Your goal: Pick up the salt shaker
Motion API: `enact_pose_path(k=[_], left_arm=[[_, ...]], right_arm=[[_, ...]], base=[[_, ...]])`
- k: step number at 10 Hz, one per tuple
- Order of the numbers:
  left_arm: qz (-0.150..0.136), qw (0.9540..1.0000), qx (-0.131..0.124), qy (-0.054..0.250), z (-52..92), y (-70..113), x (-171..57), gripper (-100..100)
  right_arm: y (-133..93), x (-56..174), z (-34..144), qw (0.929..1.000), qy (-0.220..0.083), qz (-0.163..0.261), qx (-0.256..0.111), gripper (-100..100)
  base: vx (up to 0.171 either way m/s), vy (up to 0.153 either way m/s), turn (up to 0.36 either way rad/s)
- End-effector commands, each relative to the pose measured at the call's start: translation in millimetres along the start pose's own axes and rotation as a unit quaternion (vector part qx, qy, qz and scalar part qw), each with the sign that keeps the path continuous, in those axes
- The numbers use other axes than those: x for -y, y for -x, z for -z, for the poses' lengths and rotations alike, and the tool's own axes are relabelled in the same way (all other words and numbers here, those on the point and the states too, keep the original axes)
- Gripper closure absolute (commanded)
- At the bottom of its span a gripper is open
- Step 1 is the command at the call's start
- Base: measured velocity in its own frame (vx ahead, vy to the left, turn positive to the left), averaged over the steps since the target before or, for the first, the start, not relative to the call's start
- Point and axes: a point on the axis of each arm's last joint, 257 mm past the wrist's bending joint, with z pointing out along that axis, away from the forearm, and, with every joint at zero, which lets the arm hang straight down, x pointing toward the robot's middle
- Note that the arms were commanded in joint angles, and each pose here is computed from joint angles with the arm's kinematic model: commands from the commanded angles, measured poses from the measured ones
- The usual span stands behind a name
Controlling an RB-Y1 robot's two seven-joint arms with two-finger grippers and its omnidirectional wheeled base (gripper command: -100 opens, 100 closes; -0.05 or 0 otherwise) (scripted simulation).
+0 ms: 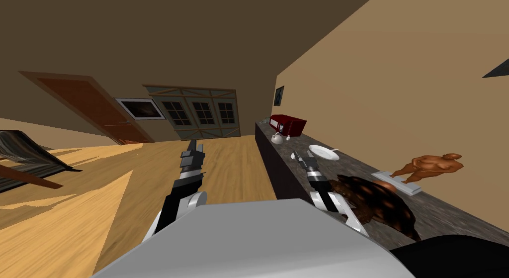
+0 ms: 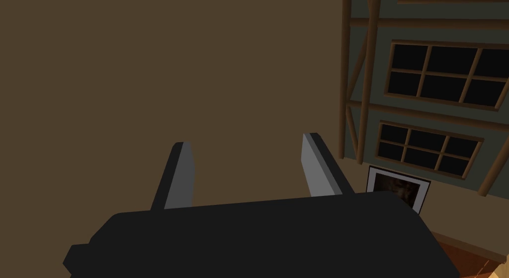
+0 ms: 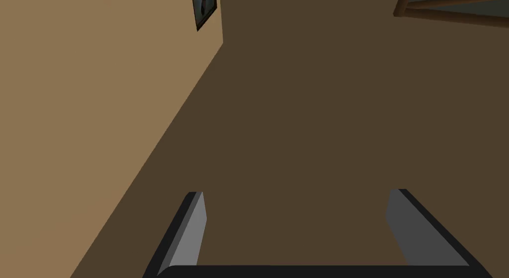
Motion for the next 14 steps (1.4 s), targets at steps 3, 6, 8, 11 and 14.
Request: enact_pose_path(k=[3, 6, 8, 11, 14], left_arm=[[0.000, 1.0000, 0.000, 0.000, 0.0, 0.0, 0.0, 0], [0.000, 1.0000, 0.000, 0.000, 0.0, 0.0, 0.0, 0], [0.000, 1.0000, 0.000, 0.000, 0.0, 0.0, 0.0, 0], [0.000, 1.0000, 0.000, 0.000, 0.0, 0.0, 0.0, 0], [0.000, 1.0000, 0.000, 0.000, 0.0, 0.0, 0.0, 0]], right_arm=[[-30.9, 18.7, 5.2, 0.9981, -0.017, 0.048, -0.033, -100], [-57.7, 29.2, 12.8, 0.9948, -0.029, 0.074, -0.064, -100], [-82.0, 35.8, 20.0, 0.9906, -0.036, 0.094, -0.092, -100], [-116.4, 40.9, 31.5, 0.9833, -0.044, 0.117, -0.132, -100], [-146.4, 42.2, 43.0, 0.9756, -0.047, 0.135, -0.167, -100]], base=[[0.056, 0.011, -0.070], [0.078, 0.011, -0.080], [0.113, 0.007, -0.141], [0.143, 0.007, -0.129], [0.123, 0.014, -0.128]])
